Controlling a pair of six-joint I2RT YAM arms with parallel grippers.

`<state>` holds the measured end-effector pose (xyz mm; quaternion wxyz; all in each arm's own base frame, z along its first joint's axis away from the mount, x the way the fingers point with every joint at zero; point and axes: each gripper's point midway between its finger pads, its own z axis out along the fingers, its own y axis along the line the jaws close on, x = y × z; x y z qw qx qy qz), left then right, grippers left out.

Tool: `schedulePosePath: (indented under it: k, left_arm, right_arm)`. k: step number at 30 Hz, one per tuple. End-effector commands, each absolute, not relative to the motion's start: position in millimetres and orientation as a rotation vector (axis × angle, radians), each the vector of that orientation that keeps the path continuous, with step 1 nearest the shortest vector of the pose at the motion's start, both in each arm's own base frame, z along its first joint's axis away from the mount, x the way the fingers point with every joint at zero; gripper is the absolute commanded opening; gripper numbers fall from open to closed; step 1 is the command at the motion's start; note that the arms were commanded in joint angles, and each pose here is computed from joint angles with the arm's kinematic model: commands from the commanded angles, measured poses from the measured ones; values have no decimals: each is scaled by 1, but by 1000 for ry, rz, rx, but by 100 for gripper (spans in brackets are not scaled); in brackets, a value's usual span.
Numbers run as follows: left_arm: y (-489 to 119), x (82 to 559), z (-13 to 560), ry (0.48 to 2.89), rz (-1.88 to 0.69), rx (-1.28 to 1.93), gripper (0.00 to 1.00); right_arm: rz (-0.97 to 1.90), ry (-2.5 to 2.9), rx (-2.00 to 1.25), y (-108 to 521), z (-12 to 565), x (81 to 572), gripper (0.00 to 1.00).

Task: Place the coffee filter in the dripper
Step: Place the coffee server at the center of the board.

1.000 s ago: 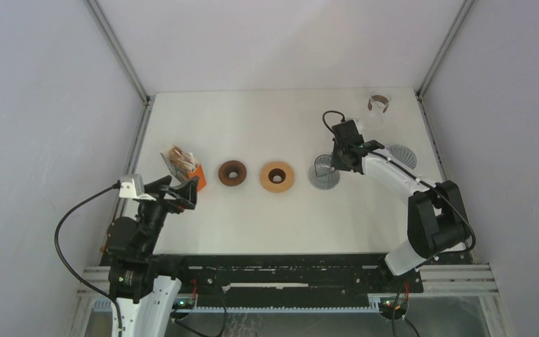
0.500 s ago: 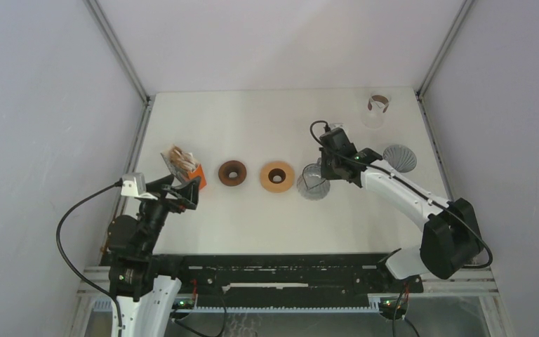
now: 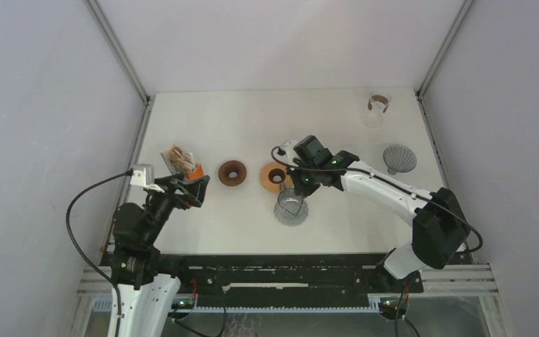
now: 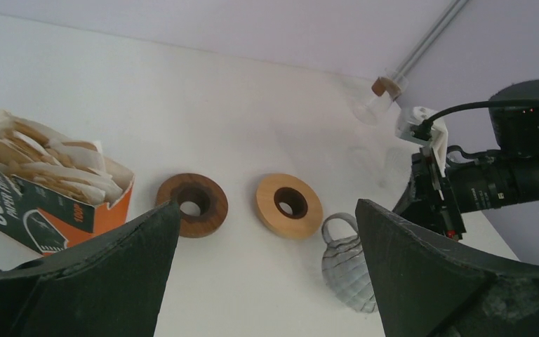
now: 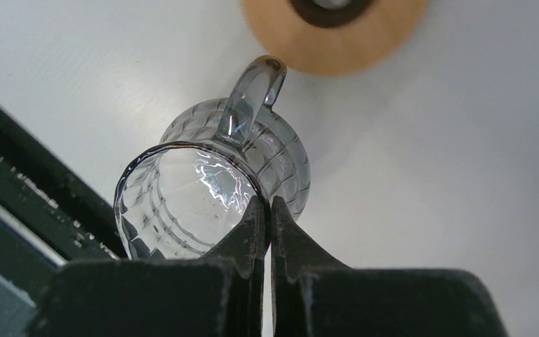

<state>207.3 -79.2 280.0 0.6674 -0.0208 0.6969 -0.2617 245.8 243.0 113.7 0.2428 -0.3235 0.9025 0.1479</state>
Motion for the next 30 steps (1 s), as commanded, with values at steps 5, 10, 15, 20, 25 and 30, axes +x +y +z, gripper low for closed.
schedulePosePath:
  k: [5,10,15,20,25,30]
  left_arm:
    - [-105,212,263,1716,-715,17,100]
    - [-107,212,256,1744,-740,-5,100]
    - [-115,211,245,1787,-786,-14,100]
    - [-125,207,237,1814,-830,-19,100]
    - [-139,203,223,1843,-895,-23,100]
    - [-151,198,213,1862,-940,-25,99]
  right_arm:
    - [586,2218,-1361,318,130,239,0]
    - [565,2166,-1450,331,123,240,0]
    - [555,2142,-1480,334,121,240,6]
    - [555,2142,-1489,334,119,241,17]
    - [549,2125,-1495,336,118,244,28]
    - [585,2131,-1448,335,127,248,37]
